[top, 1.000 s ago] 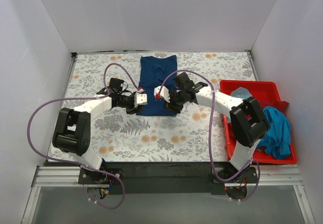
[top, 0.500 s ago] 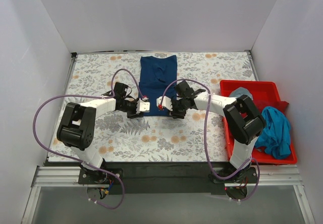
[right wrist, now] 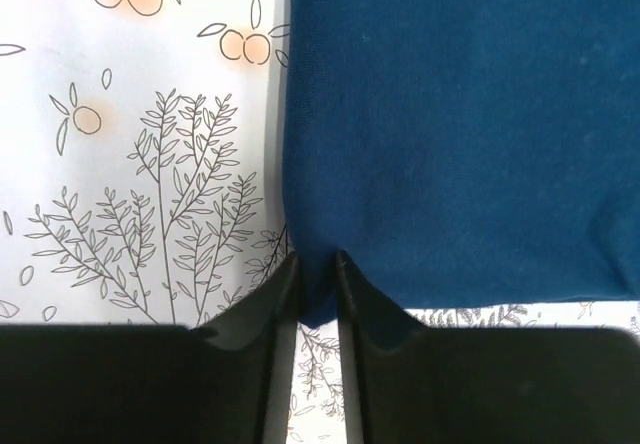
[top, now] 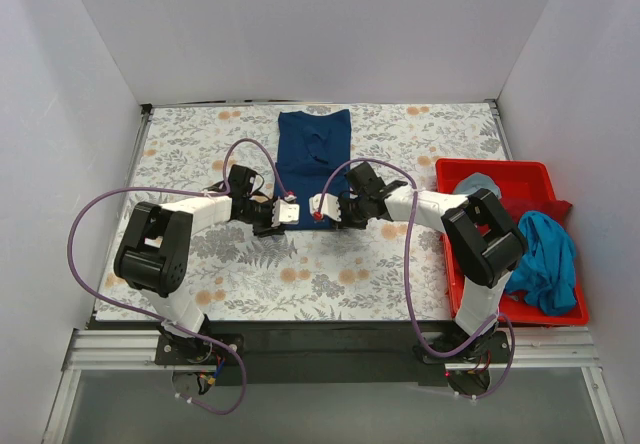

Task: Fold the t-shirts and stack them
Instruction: Fold the tshirt

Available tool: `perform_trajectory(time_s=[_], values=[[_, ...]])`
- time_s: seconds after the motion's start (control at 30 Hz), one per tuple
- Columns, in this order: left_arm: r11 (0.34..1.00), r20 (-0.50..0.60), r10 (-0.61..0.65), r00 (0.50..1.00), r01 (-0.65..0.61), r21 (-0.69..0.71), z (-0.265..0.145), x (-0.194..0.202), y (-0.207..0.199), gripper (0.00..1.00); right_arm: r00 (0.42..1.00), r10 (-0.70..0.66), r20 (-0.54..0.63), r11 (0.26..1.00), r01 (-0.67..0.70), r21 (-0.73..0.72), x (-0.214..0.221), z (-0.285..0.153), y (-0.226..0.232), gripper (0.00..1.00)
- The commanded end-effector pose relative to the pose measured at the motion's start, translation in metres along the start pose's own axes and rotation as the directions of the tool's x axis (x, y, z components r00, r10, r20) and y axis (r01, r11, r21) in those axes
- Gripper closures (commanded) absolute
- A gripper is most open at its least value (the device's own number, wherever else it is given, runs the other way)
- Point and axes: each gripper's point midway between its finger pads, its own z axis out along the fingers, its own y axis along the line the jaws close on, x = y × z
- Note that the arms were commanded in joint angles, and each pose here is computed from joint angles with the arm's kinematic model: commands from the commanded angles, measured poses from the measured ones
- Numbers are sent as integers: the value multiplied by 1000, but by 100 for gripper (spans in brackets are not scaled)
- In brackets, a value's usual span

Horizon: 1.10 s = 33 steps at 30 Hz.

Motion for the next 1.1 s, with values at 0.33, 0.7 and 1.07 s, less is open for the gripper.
perform_trajectory(time_s=[0.33,0.7,1.07], values=[[999,-86,-53,995,53,-7,-9,23,9,79,996,0,-95,999,-4,-41,25,-2,18,99],[986,70,-126,990,133,-105,-60,-56,65,100,996,85,39,992,-88,88,-34,-79,-52,99],[985,140,-105,984,122,-119,-92,-108,50,100,997,62,48,996,-65,68,-56,-127,-38,99]])
